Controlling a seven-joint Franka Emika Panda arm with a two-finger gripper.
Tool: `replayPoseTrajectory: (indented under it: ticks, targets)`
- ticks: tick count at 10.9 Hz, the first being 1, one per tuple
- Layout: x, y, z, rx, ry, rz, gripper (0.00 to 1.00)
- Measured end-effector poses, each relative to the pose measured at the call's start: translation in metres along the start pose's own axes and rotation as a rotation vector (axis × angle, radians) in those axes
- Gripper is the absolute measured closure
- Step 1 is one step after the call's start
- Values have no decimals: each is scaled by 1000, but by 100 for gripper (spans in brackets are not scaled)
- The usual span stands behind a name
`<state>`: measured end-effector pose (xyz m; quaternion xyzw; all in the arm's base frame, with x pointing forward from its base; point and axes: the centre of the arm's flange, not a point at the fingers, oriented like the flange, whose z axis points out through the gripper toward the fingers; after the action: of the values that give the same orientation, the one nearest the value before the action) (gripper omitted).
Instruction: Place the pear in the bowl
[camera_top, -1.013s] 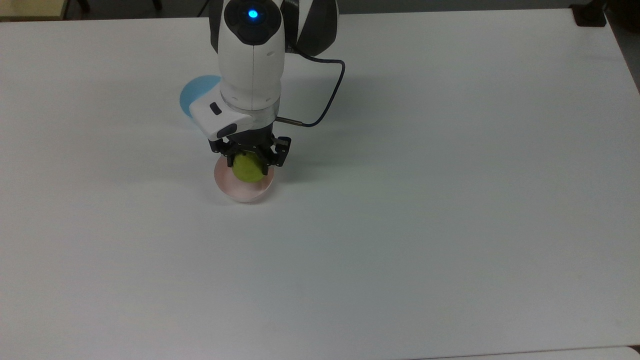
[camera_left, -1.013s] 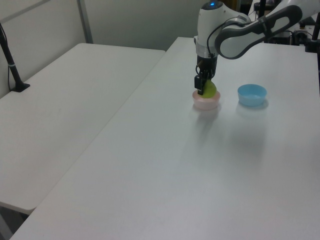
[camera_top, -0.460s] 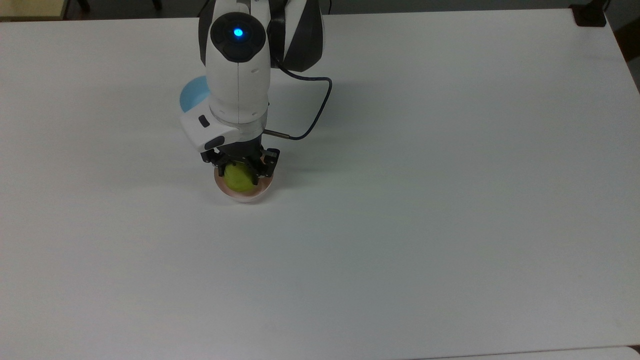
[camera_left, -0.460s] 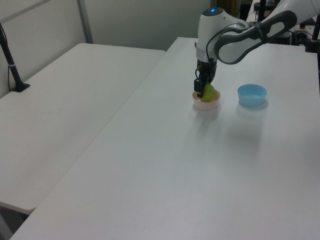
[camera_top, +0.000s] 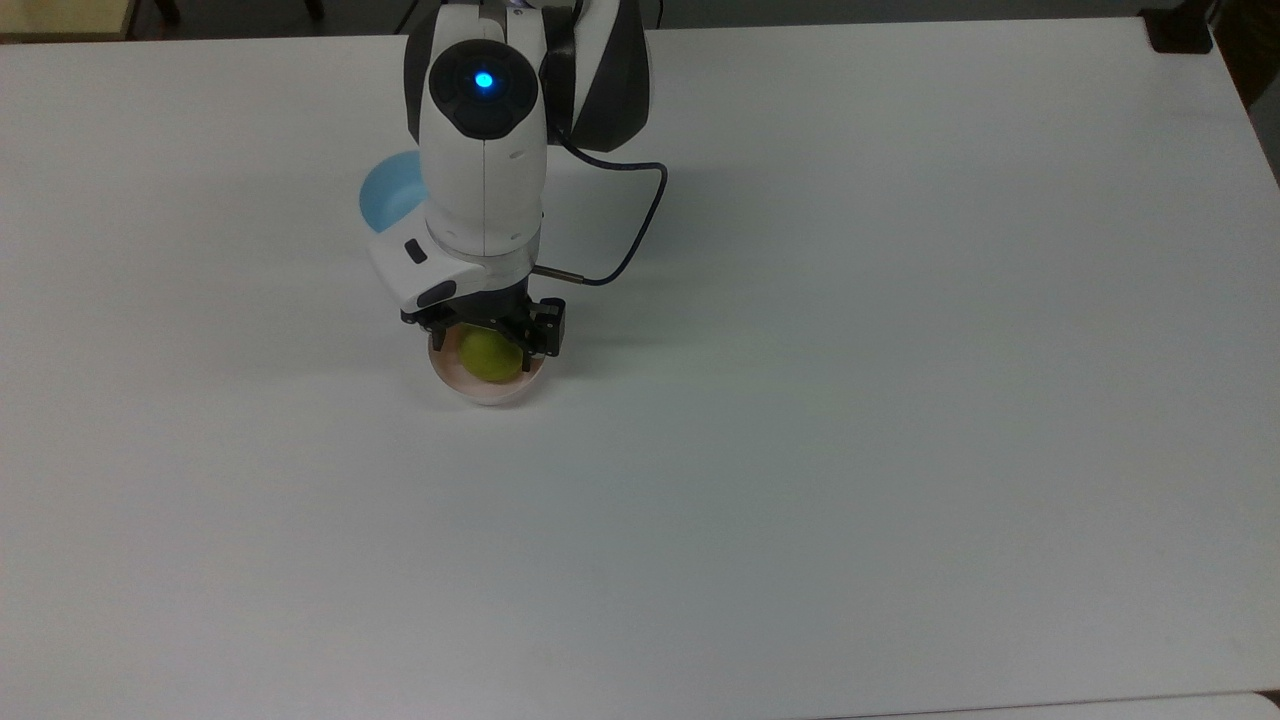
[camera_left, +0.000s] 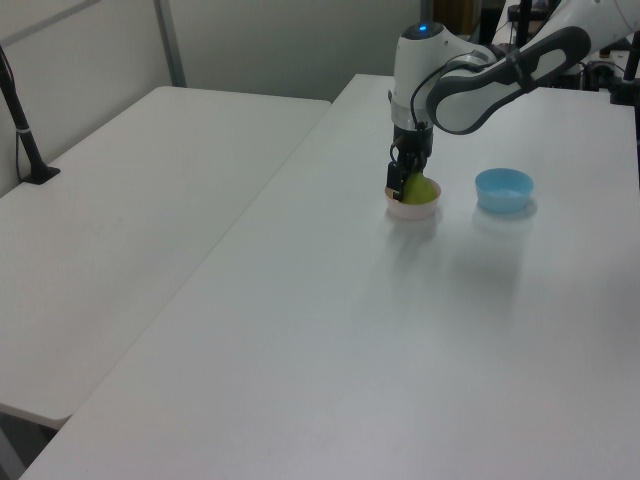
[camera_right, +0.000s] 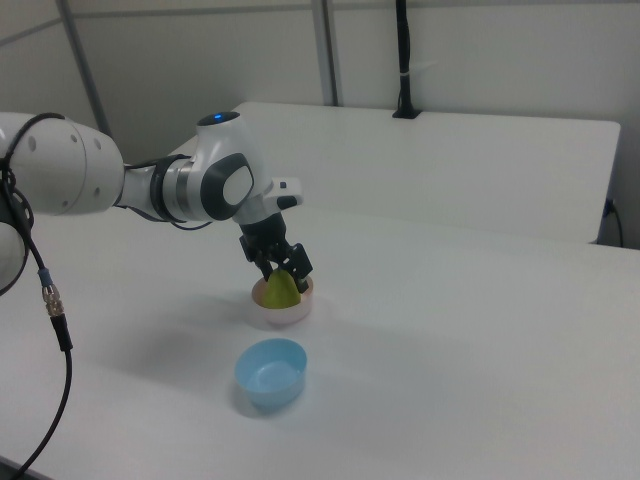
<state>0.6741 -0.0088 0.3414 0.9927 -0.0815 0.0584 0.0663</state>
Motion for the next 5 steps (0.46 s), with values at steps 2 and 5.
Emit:
replayPoseTrajectory:
  ticks: [2,5]
  targets:
    - [1,1,-10,0,8,2,0]
    - [5,10,-67,-8,18,16,0]
